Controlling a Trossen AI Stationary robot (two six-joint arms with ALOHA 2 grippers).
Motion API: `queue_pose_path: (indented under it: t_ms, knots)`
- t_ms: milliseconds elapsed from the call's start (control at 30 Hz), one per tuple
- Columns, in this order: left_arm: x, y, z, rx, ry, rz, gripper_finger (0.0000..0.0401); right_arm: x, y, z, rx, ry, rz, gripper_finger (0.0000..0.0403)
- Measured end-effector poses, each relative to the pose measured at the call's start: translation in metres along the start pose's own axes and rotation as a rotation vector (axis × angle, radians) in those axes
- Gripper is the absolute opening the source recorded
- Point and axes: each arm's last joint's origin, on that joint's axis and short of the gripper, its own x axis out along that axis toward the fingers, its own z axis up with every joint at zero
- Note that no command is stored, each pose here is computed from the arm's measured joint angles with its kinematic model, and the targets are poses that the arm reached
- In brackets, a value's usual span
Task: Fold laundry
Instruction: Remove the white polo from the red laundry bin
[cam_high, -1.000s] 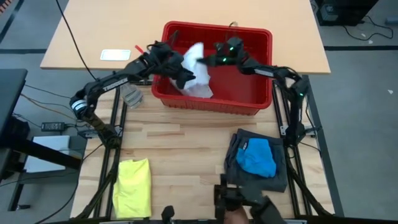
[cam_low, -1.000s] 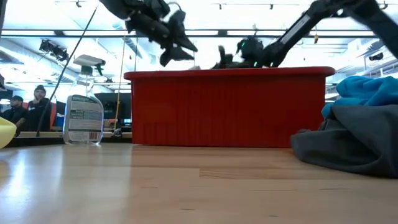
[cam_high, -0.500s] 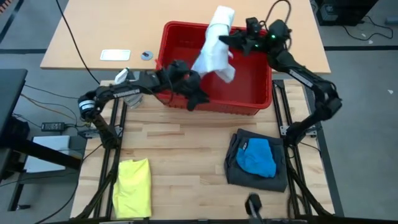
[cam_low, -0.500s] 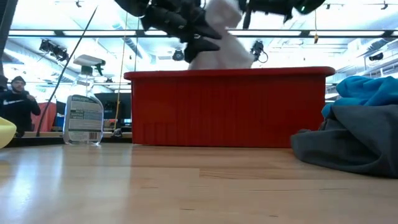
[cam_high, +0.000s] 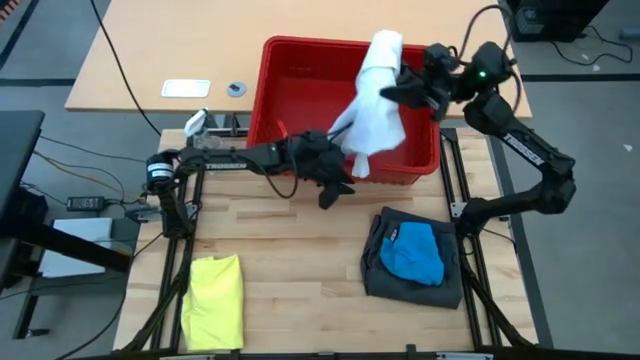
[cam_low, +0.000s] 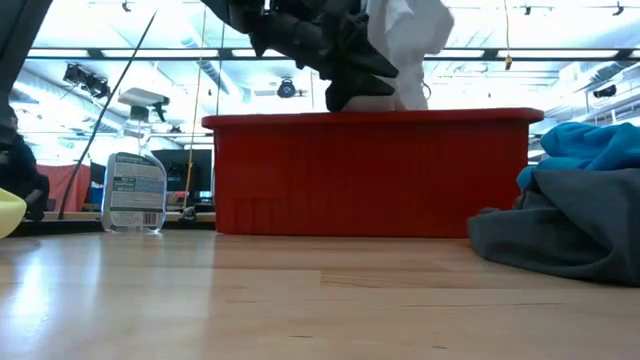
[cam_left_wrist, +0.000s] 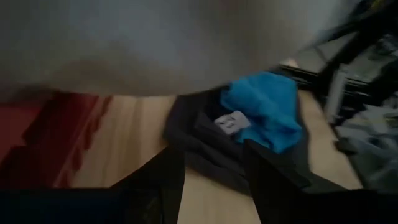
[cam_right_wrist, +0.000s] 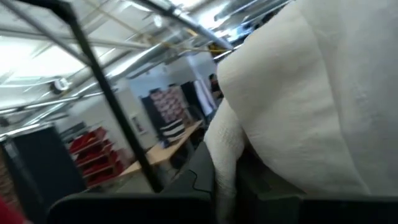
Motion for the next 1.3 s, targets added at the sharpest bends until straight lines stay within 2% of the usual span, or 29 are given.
queue_pose_path:
  t_ms: [133,333,567,800,1033,1300]
  knots:
    - [0.006,0.002,-0.001,-0.002,-0.028,0.097,0.0164,0.003,0.020,0.000,-0.018,-0.005,0.065,0.0027]
    - [0.006,0.006,0.003,0.042,-0.080,0.122,0.0164,0.000,0.055,0.008,-0.124,-0.093,0.187,0.0027]
    - [0.015,0.023,-0.003,0.169,-0.065,0.345,0.0164,-0.007,0.086,0.013,-0.216,-0.144,0.309,0.0027]
    - [0.003,0.055,0.003,0.185,-0.134,0.419,0.0163,-0.005,0.087,0.011,-0.263,-0.123,0.339,0.0027]
    - [-0.022,0.097,0.014,0.172,-0.238,0.620,0.0154,-0.001,0.083,0.010,-0.285,-0.131,0.329,0.0027]
    - [-0.054,0.133,0.025,0.151,-0.387,0.736,0.0142,0.002,0.076,0.009,-0.305,-0.104,0.335,0.0027]
